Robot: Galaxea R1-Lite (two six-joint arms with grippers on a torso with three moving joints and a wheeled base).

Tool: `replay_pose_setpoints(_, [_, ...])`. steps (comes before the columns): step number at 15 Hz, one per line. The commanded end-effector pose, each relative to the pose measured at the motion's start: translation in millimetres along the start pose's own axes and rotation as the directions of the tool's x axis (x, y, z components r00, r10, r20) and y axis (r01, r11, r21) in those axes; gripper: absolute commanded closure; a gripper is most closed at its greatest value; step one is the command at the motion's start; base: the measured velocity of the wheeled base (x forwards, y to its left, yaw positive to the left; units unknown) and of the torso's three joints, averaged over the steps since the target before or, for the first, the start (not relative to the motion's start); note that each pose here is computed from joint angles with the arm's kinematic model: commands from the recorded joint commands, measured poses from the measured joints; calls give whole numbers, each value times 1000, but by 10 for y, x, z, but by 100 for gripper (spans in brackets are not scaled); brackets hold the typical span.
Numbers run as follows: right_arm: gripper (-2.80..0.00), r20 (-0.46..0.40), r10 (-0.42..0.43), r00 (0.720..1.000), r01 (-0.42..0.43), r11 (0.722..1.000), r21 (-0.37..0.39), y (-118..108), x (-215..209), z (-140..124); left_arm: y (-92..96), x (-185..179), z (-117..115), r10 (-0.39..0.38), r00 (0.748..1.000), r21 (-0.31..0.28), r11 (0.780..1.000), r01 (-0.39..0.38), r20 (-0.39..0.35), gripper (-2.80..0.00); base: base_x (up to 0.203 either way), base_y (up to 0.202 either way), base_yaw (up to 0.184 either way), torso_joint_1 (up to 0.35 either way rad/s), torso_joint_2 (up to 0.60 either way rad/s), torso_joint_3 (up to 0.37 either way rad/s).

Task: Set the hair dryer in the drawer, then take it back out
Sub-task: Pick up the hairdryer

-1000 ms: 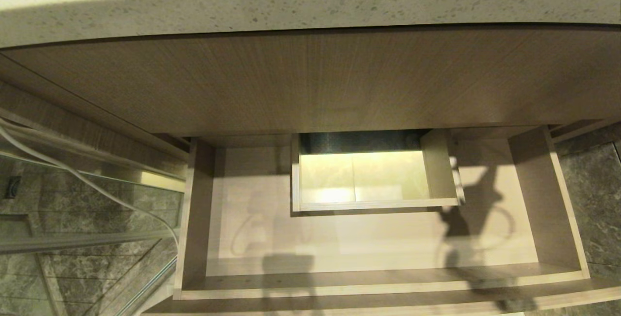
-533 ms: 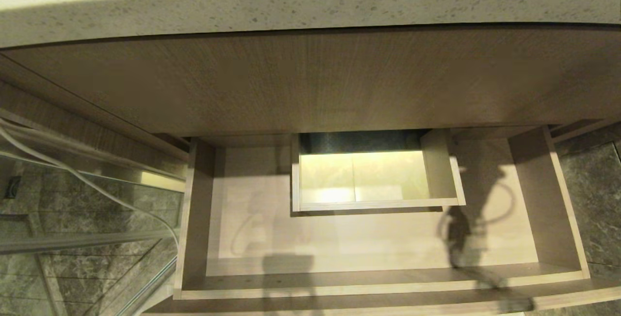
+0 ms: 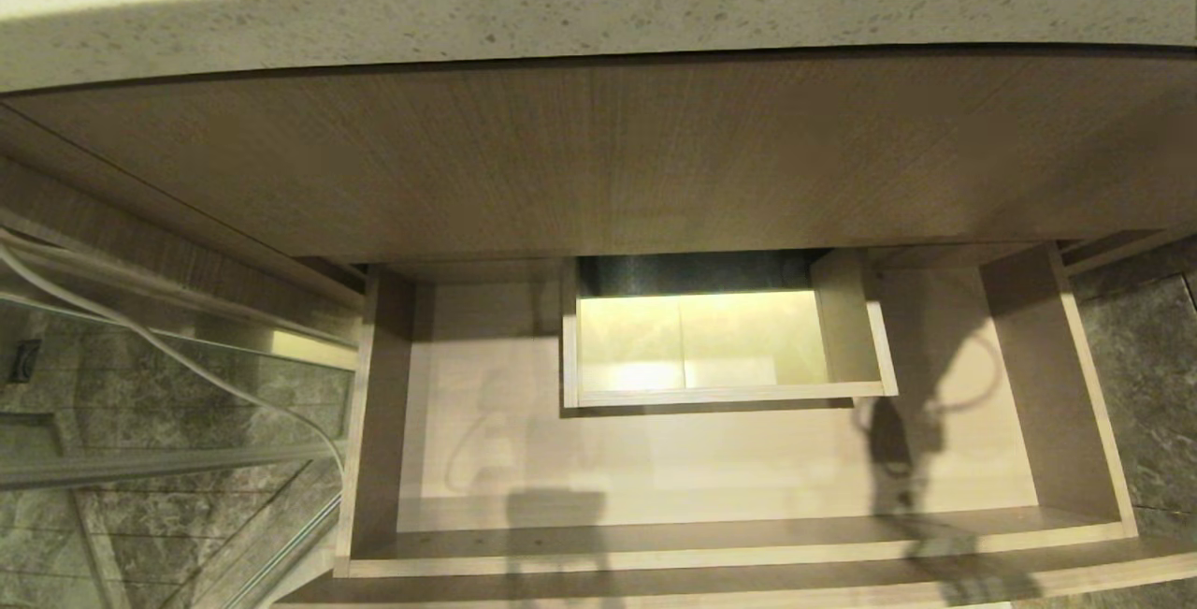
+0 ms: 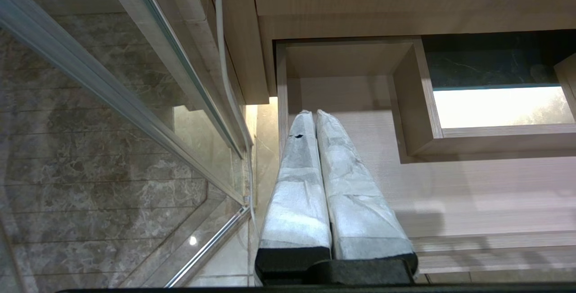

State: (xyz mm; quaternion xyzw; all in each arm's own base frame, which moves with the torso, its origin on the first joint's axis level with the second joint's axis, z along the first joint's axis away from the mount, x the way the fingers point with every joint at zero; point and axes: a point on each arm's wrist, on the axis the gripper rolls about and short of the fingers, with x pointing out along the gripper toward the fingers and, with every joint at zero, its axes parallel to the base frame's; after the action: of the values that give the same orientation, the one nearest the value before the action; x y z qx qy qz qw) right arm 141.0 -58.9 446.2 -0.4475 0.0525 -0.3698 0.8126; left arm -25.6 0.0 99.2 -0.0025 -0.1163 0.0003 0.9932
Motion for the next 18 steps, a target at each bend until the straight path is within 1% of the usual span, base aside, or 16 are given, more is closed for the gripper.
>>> replay_pose_setpoints(1, [-280, -8, 11, 1000, -10, 1000, 7, 44, 67, 1, 1, 11, -115, 0, 999, -1, 1000, 0, -38, 0, 0, 0, 0, 0, 0, 0])
replay_pose_setpoints(5, [-280, 10, 28, 1000, -28, 999, 15, 83, 131, 14, 1, 11, -115, 0, 999, -1, 1000, 0, -38, 0, 0, 0, 0, 0, 0, 0])
replay_pose_setpoints(8, [-280, 27, 14, 1000, -16, 998, 62, 65, 245, 83, 1, 11, -115, 0, 999, -1, 1000, 0, -38, 0, 0, 0, 0, 0, 0, 0])
replay_pose_setpoints(11, [-280, 61, 16, 998, -20, 997, 72, 62, 355, 145, 1, 11, -115, 0, 999, 0, 1000, 0, -38, 0, 0, 0, 0, 0, 0, 0])
replay_pose_setpoints(18, [-280, 76, 2, 997, -9, 996, 86, 117, 611, 233, 1, 11, -115, 0, 999, -1, 1000, 0, -38, 0, 0, 0, 0, 0, 0, 0])
